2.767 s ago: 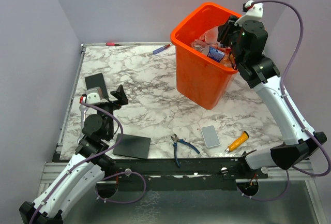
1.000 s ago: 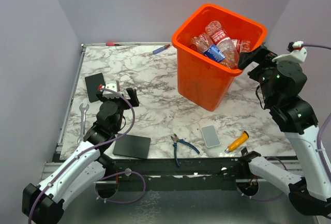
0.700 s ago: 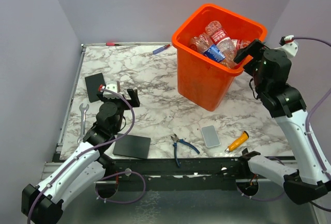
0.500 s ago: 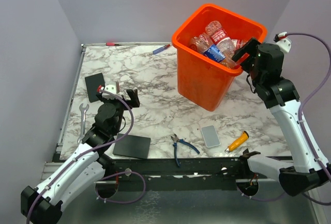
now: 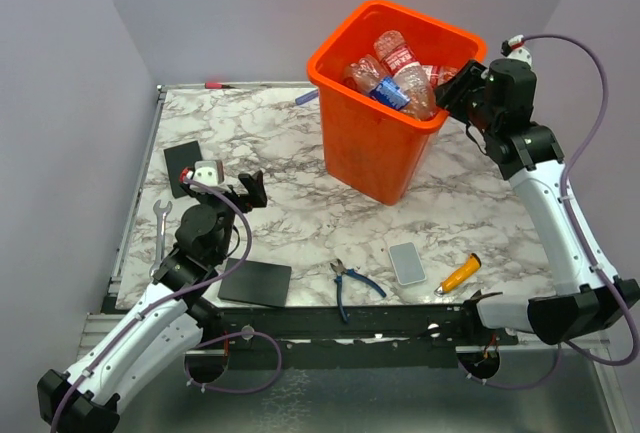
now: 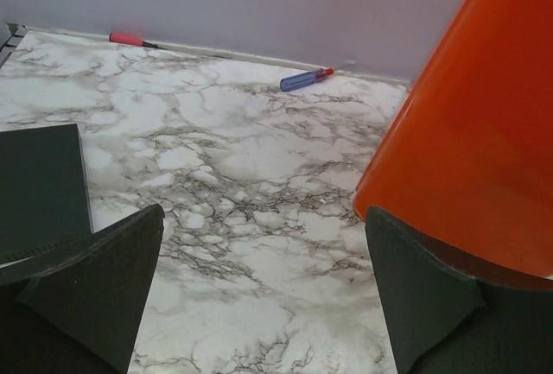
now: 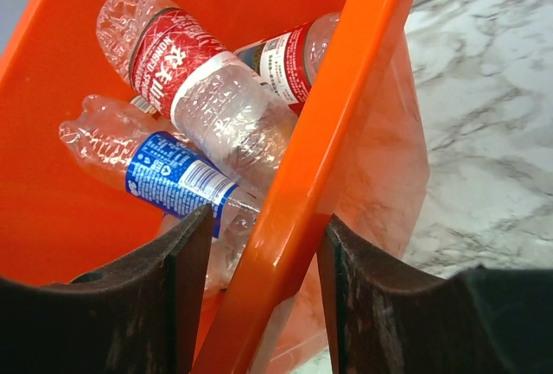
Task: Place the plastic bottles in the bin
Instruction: Move the trash bin to the center of the board, then reset both arms
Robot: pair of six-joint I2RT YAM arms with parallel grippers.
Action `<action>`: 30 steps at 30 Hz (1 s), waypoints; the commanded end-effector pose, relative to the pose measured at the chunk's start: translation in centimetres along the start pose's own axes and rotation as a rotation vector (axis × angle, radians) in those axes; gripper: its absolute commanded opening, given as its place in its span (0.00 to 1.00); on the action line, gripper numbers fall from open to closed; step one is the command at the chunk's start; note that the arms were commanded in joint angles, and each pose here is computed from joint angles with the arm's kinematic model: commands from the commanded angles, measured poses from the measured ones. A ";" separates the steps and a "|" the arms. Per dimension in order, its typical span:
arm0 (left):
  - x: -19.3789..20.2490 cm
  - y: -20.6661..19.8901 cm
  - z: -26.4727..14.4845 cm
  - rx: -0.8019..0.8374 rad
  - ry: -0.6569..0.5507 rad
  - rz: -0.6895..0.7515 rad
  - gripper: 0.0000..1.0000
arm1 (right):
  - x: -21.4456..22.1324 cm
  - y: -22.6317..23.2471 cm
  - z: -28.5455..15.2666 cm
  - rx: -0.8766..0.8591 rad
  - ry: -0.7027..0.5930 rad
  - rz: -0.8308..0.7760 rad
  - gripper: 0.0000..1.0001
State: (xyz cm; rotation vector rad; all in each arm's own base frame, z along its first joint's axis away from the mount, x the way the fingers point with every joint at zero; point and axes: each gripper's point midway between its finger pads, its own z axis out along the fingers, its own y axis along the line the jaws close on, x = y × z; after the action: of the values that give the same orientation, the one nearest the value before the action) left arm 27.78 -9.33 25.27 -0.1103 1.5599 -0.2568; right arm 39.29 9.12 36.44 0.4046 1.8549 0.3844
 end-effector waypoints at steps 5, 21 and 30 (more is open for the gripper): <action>-0.9 -0.6 -0.1 0.020 -0.016 0.000 0.99 | 3.5 7.4 0.6 -0.352 0.196 0.007 0.49; -2.3 5.9 0.0 -0.439 -0.058 -0.104 0.99 | -4.5 -1.9 -10.3 -0.005 -0.265 -0.090 1.00; -0.6 5.7 1.0 -0.514 0.004 -0.172 0.99 | 6.0 -13.3 -8.2 0.406 -0.146 -0.025 1.00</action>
State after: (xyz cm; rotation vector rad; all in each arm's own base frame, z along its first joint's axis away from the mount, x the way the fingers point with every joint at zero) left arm 29.39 -4.09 24.56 -0.5505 1.5983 0.0209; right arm 27.28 0.70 37.96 0.5288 1.5528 0.1525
